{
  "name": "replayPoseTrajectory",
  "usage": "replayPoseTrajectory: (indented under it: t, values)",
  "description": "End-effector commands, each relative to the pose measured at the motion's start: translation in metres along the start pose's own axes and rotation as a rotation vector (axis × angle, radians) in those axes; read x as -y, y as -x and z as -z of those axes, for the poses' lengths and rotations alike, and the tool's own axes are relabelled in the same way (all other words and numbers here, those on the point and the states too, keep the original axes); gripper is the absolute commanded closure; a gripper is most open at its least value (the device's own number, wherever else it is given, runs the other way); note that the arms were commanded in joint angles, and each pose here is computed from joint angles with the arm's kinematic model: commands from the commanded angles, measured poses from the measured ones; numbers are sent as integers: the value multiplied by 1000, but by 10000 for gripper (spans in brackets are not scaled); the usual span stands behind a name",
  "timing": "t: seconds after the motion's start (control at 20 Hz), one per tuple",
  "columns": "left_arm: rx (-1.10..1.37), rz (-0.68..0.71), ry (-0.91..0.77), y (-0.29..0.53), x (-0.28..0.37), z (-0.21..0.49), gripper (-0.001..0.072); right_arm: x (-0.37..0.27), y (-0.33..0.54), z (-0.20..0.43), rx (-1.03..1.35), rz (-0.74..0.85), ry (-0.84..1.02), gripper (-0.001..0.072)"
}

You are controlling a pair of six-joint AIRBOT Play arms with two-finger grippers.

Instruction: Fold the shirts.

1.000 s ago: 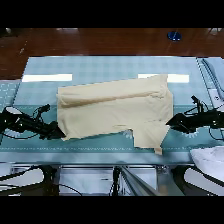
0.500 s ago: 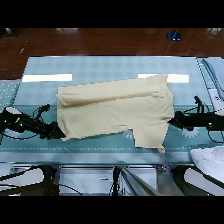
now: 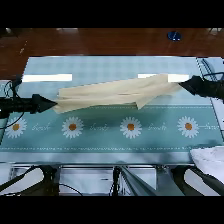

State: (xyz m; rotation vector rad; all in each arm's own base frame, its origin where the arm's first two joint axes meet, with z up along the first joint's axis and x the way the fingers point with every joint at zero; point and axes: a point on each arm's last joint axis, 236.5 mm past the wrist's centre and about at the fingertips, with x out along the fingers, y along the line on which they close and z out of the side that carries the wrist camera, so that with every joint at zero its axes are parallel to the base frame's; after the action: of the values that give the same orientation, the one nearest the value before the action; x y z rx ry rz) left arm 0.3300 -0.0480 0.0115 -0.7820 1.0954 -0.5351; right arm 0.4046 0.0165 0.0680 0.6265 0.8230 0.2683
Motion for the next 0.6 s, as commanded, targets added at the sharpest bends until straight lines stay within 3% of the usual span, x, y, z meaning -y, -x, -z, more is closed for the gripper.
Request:
replayPoseTrajectory:
  t: [0.0,0.55]
  values:
    - [109,-26,5,-6,0,-35,678,-6,-48,-28,42,18,38,690]
    - [87,-35,118,-41,-56,-88,676,37,-141,-48,48,98,19,690]
